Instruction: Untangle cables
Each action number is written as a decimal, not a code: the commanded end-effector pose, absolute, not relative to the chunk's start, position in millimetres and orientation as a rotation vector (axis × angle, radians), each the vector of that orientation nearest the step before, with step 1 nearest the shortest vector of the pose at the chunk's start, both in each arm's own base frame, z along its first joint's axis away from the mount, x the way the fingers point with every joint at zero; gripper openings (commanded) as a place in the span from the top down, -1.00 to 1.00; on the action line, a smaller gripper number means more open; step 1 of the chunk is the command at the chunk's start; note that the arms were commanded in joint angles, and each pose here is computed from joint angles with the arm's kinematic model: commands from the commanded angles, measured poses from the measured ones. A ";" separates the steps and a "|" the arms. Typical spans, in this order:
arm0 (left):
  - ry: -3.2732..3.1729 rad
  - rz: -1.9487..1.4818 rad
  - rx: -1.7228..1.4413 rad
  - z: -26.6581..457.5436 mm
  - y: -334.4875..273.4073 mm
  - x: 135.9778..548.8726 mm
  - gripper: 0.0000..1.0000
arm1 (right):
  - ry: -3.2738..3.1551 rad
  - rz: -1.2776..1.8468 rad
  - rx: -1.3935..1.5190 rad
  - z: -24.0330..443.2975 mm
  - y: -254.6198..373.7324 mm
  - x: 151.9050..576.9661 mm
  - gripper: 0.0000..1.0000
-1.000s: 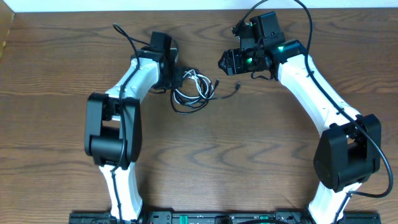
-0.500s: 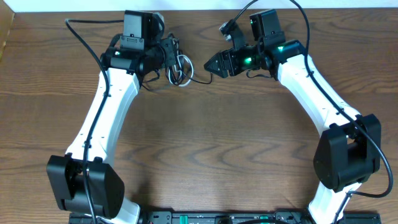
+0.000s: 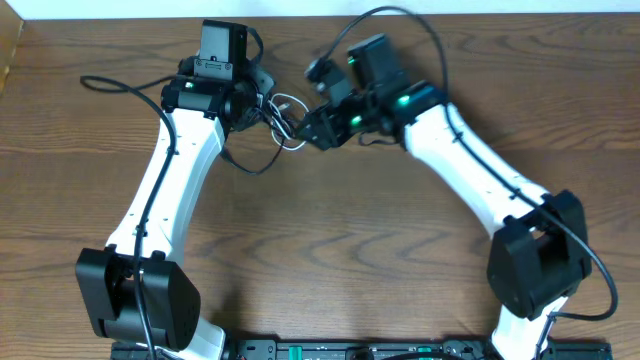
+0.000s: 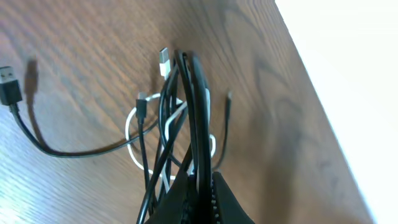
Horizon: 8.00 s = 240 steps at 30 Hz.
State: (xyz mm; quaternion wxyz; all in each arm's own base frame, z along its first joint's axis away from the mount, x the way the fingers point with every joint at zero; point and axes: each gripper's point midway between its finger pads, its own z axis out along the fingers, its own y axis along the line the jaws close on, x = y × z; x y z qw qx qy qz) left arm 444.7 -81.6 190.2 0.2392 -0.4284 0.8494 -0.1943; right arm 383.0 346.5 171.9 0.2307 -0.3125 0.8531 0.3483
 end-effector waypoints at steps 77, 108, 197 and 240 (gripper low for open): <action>2.249 -0.684 -1.584 184.5 -74.2 432.5 0.85 | 2.402 0.767 -0.780 146.8 359.6 391.9 0.64; 2.384 -0.724 -1.627 176.0 -93.6 407.5 0.85 | 2.377 0.692 -0.817 136.9 360.3 399.5 0.98; 2.523 -0.598 -0.171 225.1 -151.0 413.5 0.85 | 2.402 0.712 -0.450 231.1 231.4 430.3 0.42; 1.761 -0.960 -0.041 489.7 -164.8 386.7 0.85 | 2.283 0.964 -0.998 178.6 306.6 395.5 0.29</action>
